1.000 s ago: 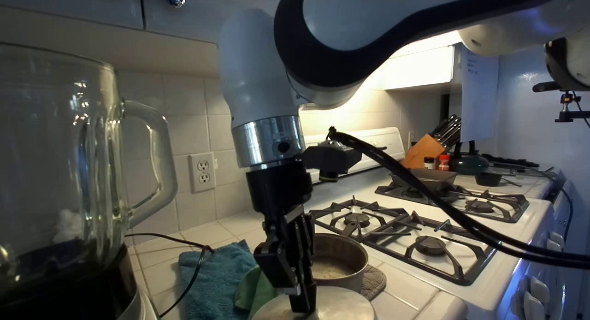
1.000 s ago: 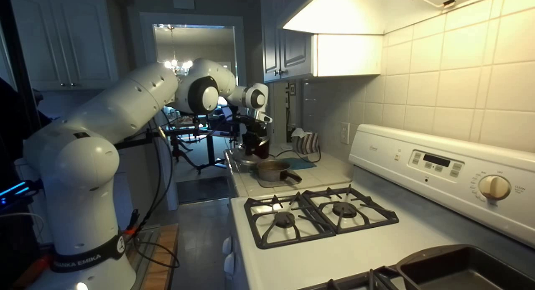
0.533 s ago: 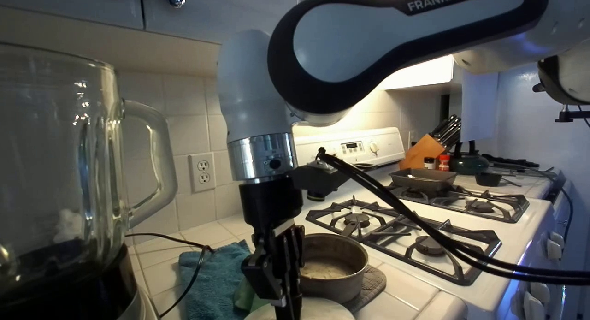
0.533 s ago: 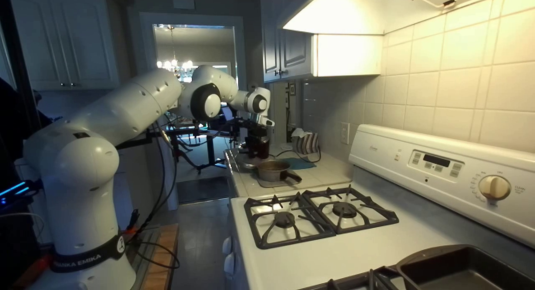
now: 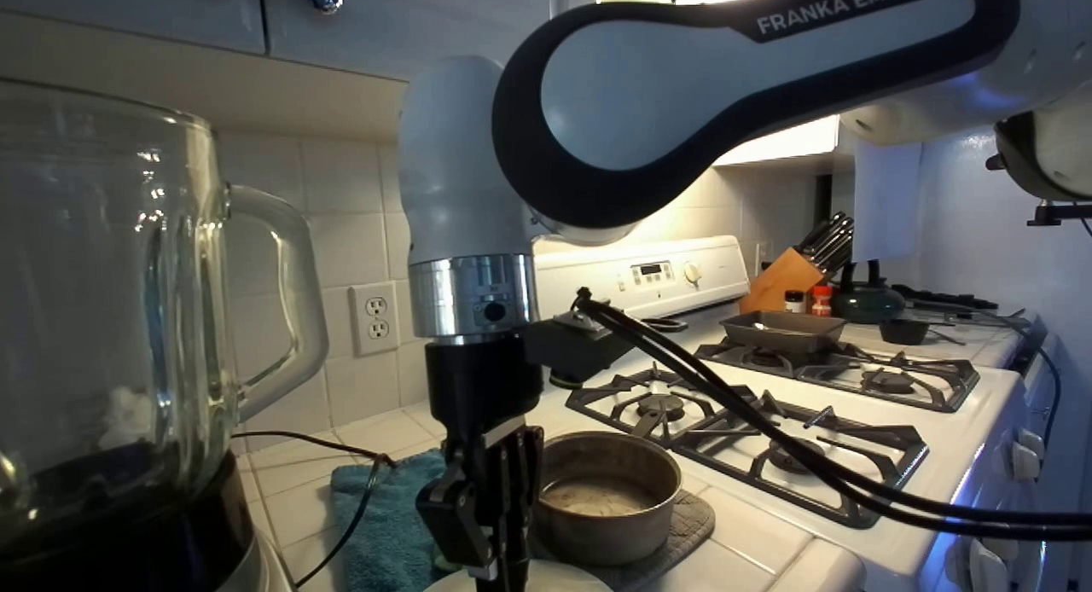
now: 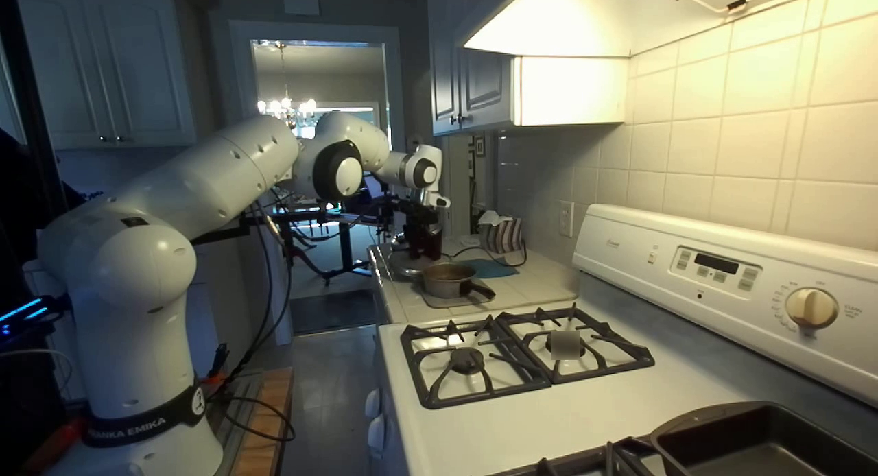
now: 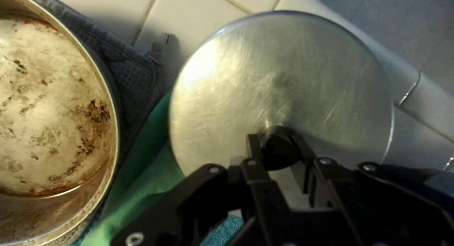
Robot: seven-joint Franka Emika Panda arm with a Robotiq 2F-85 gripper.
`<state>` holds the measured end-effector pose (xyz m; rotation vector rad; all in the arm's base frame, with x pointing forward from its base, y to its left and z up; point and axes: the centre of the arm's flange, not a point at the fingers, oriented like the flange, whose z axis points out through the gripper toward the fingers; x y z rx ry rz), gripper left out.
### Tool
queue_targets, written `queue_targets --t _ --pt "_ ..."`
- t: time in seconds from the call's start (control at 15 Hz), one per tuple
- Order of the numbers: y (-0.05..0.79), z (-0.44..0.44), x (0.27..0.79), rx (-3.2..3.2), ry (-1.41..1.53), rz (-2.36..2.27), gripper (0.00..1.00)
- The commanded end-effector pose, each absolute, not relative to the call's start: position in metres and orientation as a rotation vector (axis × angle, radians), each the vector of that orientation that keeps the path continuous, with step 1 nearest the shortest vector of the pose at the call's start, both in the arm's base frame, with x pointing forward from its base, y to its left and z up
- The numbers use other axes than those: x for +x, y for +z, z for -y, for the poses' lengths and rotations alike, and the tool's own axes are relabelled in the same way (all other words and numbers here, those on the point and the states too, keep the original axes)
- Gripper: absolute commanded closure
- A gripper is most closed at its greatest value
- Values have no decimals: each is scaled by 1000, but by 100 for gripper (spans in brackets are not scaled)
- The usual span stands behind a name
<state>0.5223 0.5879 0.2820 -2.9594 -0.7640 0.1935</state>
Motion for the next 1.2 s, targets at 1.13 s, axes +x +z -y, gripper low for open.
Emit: queue_targets --t 1.13 --pt "268 -600 518 -2960 109 819 64"
